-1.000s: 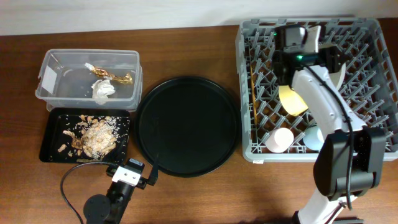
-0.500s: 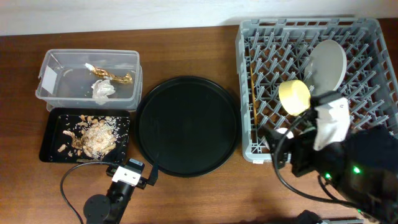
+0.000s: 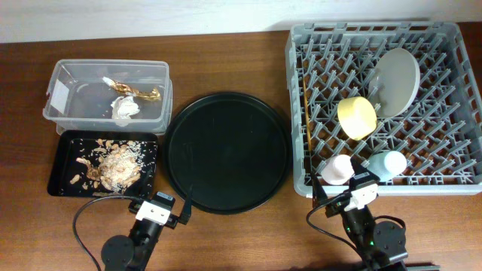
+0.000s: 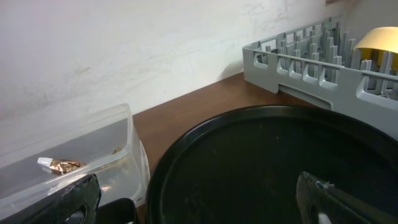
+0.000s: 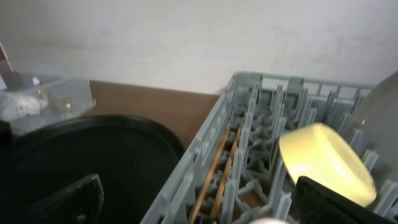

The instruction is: Sort waste into correct bins and load items into the dishwasher rack

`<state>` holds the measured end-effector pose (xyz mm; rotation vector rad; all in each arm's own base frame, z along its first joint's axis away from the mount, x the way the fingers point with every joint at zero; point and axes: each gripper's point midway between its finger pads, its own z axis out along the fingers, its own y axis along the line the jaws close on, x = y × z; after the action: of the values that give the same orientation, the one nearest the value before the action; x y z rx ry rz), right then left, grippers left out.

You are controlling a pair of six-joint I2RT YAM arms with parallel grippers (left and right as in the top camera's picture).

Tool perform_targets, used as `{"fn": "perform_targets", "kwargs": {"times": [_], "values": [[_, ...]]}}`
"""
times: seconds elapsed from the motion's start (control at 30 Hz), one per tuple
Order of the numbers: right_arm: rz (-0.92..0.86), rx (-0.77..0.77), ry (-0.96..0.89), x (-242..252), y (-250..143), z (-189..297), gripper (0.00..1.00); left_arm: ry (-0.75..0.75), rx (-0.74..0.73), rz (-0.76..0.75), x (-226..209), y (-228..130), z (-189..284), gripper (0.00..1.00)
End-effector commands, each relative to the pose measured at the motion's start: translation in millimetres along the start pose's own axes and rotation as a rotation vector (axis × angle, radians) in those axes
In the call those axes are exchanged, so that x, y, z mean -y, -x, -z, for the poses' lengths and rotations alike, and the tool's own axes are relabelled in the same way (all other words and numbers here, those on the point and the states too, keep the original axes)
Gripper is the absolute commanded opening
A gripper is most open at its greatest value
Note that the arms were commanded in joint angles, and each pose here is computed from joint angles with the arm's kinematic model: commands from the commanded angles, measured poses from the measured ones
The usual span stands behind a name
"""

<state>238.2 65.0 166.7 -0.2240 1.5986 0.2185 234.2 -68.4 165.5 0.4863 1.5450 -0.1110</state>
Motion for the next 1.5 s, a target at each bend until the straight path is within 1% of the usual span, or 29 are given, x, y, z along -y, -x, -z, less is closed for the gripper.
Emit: {"fn": "perform_targets", "kwargs": {"times": [0.0, 0.07, 1.47], "values": [[0.0, -0.011, -0.012, 2.6, -4.1, 0.4, 0.99, 0.006, -0.003, -0.014, -1.1, -2.4, -0.1, 1.0], [-0.002, -0.036, -0.012, 2.6, -10.3, 0.4, 0.99, 0.006, -0.003, -0.014, -1.1, -2.4, -0.1, 1.0], [-0.002, -0.036, -0.012, 2.6, -10.3, 0.4, 0.99, 0.006, -0.003, -0.014, -1.1, -2.4, -0.1, 1.0]]}}
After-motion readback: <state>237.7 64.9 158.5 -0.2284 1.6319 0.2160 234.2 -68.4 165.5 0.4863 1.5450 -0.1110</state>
